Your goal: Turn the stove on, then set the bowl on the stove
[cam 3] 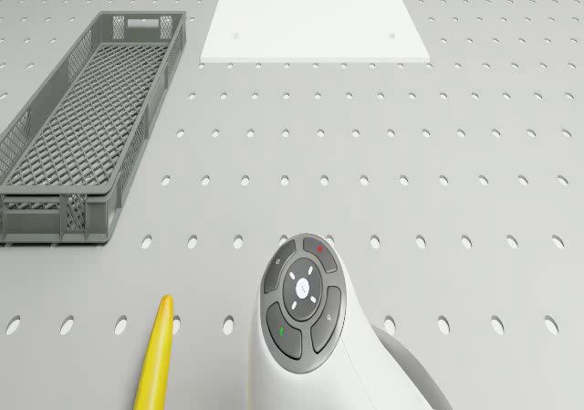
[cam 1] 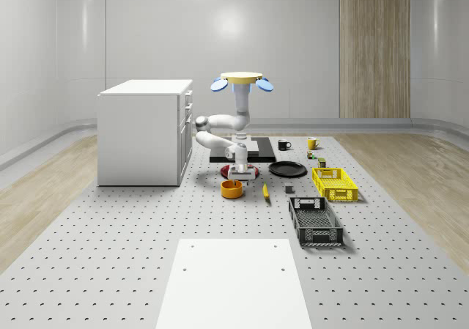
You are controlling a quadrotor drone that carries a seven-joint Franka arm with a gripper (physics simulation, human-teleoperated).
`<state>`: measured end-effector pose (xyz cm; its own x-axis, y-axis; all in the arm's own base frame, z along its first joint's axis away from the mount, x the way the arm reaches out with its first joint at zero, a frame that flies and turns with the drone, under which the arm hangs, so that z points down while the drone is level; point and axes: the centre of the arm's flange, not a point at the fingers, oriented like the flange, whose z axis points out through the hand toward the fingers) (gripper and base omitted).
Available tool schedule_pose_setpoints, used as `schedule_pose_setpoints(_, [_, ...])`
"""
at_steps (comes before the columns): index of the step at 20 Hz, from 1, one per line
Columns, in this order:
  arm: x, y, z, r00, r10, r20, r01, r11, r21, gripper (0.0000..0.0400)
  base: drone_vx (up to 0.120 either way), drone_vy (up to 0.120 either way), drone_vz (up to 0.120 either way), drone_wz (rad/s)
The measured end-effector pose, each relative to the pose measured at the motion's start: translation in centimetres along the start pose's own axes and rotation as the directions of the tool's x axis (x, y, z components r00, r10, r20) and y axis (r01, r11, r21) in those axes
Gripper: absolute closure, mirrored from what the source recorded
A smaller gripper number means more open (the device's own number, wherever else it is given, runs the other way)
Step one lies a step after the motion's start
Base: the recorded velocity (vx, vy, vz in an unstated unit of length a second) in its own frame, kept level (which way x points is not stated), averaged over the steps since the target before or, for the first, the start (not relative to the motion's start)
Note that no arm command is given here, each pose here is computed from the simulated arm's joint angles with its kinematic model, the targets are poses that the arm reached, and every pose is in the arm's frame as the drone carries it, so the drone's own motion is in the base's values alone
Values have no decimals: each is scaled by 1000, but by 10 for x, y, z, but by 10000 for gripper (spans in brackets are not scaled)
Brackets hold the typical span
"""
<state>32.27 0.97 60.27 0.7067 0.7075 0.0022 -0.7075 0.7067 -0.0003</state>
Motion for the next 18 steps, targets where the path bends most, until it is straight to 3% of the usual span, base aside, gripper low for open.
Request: schedule_pose_setpoints(18, [-2,-2,10,1000,0,0,0,1000,0,0,0,0,0,0])
